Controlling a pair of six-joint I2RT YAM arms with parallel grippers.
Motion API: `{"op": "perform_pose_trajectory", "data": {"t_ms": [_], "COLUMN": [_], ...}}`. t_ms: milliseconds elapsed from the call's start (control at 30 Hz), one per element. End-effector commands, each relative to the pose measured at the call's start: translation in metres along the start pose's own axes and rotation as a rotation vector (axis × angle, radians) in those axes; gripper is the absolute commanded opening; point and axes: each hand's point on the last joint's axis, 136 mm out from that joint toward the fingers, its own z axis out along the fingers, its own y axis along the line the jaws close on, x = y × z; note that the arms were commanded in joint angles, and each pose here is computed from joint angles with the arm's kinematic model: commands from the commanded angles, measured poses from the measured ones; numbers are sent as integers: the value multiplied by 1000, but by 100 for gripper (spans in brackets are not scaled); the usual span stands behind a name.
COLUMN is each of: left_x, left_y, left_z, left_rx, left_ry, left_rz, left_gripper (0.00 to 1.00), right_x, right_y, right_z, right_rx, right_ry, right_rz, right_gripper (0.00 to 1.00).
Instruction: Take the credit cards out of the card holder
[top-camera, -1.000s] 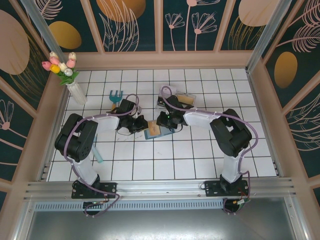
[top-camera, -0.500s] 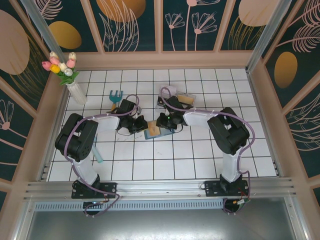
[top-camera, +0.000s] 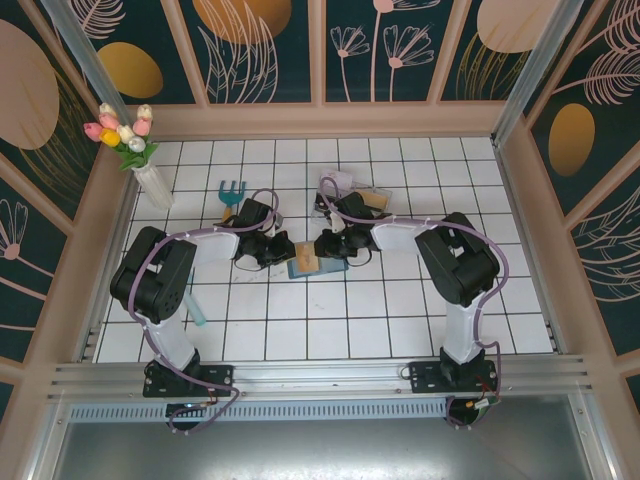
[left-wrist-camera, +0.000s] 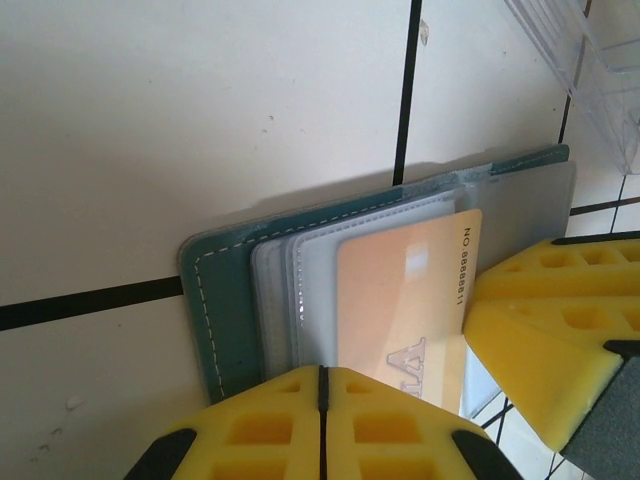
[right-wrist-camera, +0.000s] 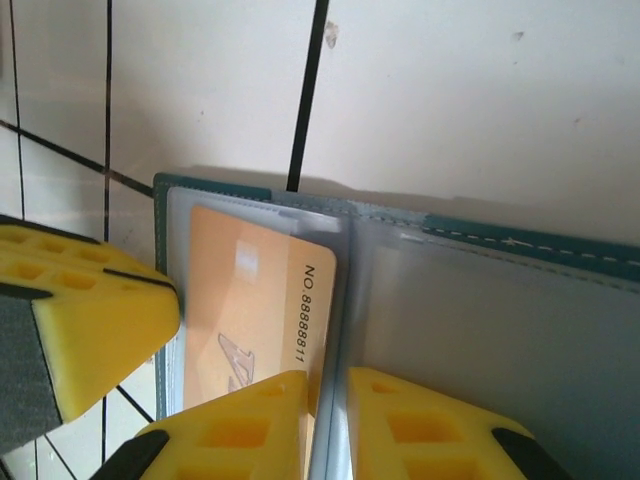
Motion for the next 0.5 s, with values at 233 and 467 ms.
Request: {"op": "perform_pose_trajectory", "data": {"t_ms": [233,467], "left_x": [10,11], "left_y": [22,23], "left_z": [10,10], "left_rx": [-77,-81], "left_ry": [33,38], "left_rz": [-12,-6], "left_gripper": [8,8], "right_x": [6,4], "right_y": [5,5], "right_z": [8,12], "right_rx": [-65,-71], "right_ry": [43,45], "right_rz": [-27,-7], "right_gripper": [21,20]}}
